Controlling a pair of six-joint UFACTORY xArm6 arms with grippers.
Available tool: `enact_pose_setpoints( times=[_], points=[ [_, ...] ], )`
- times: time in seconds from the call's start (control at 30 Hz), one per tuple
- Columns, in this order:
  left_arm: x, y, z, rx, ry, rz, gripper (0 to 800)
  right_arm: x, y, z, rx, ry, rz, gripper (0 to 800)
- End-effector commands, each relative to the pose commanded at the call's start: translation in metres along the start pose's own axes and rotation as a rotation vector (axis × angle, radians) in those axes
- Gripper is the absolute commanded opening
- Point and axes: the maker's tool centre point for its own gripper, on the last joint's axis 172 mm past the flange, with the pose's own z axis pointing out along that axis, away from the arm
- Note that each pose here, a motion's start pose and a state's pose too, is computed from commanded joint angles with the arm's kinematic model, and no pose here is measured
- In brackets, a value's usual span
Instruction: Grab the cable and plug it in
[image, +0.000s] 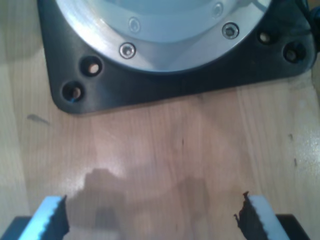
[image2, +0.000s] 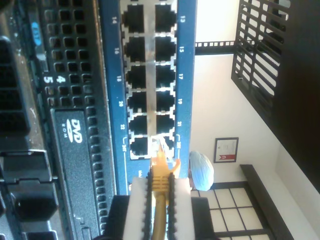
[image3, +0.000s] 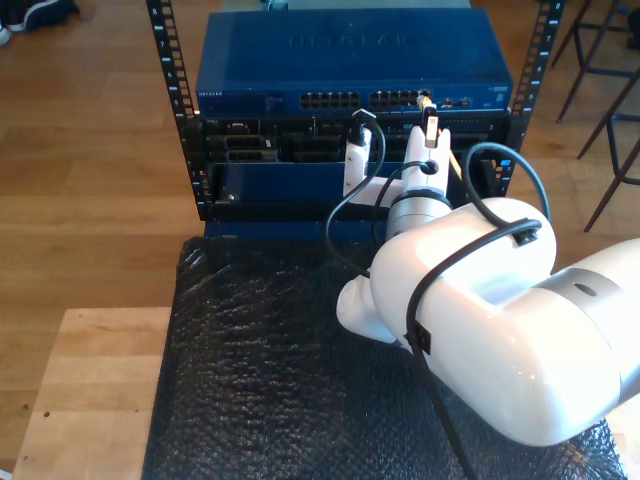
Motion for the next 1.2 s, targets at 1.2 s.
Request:
enact_pose_setpoints(
  times=[1.2],
  points=[
    [0.0000, 0.0000, 0.0000, 0.000, 0.000, 0.000, 799, -0.0025, -0.0011, 0.0047, -0.008, -0.009, 0.003, 0]
  ],
)
